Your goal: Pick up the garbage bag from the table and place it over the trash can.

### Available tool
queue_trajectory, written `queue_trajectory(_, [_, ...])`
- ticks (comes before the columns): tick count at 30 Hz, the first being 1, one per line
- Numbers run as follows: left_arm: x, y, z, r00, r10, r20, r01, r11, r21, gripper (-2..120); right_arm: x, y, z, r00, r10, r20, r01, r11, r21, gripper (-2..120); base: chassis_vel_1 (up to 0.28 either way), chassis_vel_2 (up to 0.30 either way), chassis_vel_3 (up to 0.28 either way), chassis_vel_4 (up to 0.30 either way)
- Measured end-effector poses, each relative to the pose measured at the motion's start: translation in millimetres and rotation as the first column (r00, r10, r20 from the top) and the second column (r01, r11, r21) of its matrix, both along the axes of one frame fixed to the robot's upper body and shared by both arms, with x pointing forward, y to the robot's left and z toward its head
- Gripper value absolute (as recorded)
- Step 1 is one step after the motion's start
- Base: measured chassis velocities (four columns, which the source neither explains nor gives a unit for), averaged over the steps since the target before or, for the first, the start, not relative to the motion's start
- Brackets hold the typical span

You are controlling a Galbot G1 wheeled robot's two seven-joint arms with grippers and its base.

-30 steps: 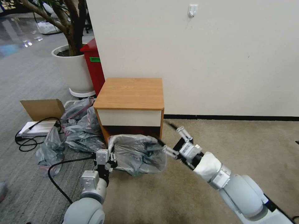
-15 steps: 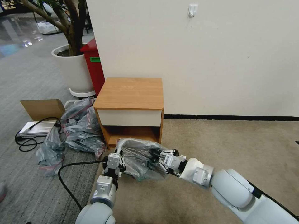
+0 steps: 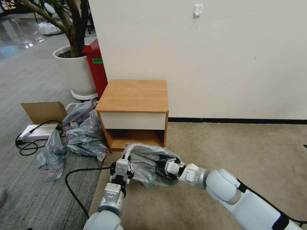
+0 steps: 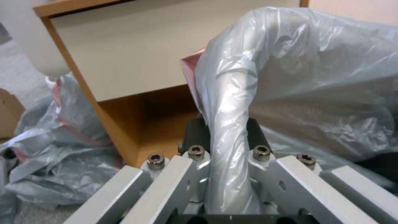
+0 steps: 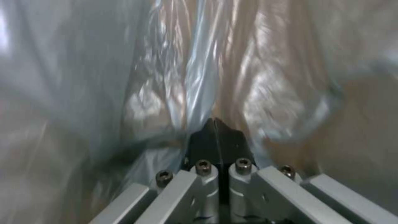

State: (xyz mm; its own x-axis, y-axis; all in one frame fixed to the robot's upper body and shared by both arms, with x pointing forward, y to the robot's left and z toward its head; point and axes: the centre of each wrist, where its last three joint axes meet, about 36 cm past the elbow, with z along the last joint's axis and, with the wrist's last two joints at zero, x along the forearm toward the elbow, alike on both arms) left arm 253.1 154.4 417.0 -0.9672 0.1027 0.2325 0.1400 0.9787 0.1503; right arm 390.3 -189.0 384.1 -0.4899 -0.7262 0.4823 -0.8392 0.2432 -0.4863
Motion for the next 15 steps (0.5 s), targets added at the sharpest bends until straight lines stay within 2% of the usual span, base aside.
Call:
queue_trajectory(9, [-9.6, -17.5, -1.3, 0.999, -0.038, -0.008, 0.038, 0.999, -0.005, 6, 11.1, 24.2, -17.2, 1.000, 0.018, -0.014, -0.019, 1.000, -0.022, 0, 0.000, 0.000, 0.000, 0.000])
queue_trajectory(15, [-14.7, -21.2, -0.4, 0.999, -0.045, -0.016, 0.045, 0.999, -0.014, 6, 15.9, 28.9, -29.9, 0.999, 0.010, -0.031, -0.011, 0.999, -0.033, 0, 0.000, 0.000, 0.000, 0.000])
